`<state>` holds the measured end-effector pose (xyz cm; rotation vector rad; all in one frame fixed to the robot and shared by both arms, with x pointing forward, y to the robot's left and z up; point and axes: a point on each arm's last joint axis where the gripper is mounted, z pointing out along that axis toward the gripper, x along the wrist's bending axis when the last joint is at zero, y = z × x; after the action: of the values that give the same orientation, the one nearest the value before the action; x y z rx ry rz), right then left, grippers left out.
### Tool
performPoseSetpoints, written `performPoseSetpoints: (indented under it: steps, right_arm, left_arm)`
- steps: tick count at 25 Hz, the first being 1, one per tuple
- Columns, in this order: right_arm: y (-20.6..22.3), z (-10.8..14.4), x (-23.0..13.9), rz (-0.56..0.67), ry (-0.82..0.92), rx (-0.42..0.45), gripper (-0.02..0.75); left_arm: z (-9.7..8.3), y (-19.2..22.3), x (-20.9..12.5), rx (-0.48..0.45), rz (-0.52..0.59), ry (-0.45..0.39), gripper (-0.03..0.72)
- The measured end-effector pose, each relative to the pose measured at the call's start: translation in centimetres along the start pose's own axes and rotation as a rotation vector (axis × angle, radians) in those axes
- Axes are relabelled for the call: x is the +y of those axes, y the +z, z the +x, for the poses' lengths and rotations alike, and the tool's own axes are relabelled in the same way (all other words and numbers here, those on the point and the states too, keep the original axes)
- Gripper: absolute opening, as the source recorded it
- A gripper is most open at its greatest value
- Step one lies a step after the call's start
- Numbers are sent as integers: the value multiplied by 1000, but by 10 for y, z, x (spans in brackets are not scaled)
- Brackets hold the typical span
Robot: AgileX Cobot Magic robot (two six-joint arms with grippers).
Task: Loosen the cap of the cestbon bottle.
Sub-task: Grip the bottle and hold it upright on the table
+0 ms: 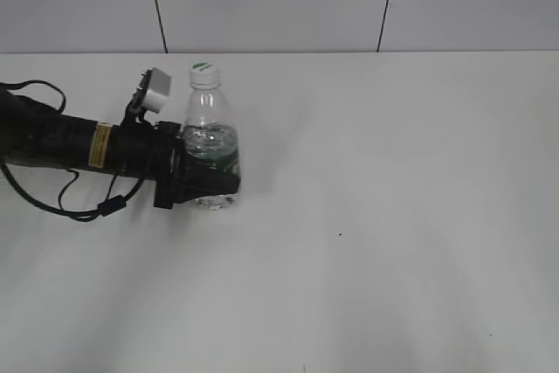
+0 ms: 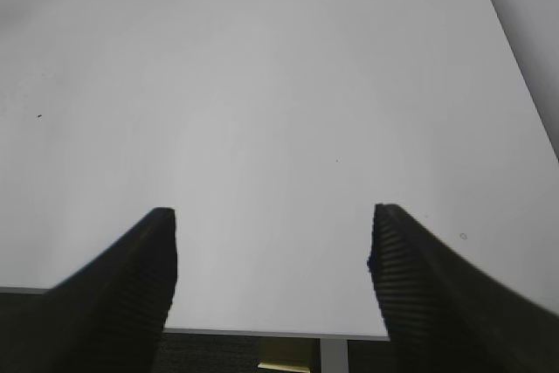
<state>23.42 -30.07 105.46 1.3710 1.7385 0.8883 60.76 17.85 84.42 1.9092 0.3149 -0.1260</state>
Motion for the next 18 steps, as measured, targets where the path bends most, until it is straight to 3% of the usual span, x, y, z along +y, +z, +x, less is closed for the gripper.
performPoseSetpoints:
  steps: [9,14,18]
  right_arm:
    - [0,0,0,0,0,0,529]
    - [0,0,0,0,0,0,529]
    - [0,0,0,0,0,0,529]
  left_arm:
    - [-24,60,47,-142,1,187,408]
    - [-40,81,52,-203,9,220,408]
    - [-40,84,54,-186,-4,226,408]
